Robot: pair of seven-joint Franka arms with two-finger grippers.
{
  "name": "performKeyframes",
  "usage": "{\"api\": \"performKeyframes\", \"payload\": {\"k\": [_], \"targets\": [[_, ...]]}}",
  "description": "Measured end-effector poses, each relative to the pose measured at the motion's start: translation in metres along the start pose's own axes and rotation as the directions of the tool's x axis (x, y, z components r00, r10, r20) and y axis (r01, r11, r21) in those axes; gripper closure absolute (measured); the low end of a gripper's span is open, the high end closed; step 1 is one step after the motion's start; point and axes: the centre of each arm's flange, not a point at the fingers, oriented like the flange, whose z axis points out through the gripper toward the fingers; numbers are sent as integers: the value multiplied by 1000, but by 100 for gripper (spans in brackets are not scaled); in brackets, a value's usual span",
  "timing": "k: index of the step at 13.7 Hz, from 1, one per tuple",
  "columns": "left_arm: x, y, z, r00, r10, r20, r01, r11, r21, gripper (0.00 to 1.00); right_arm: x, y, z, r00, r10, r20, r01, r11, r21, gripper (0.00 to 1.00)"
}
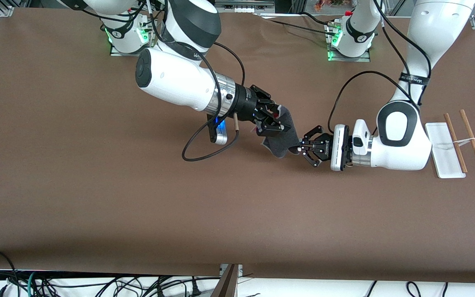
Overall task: Pass towel and hang on rack
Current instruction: 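Grasp the towel with the left gripper while the right gripper releases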
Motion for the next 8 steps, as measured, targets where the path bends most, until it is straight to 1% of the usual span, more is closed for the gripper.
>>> {"api": "performKeyframes", "payload": {"k": [1,3,6,8], "targets": [[4,0,-7,999,5,37,-5,1000,-3,97,4,-3,-4,1000,6,-3,-6,1000,6,19],[18,2,-27,992,9,124,-8,1000,-13,97,18,-13,-18,1000,23,-11,-23,1000,19,0],[32,6,-66,972,6,236,-1,1000,-23,97,41,-32,-57,999,49,-23,-48,999,23,0],[24,8,-94,954,0,301,7,1000,-23,97,50,-38,-79,999,24,-36,-24,1000,14,0]]}}
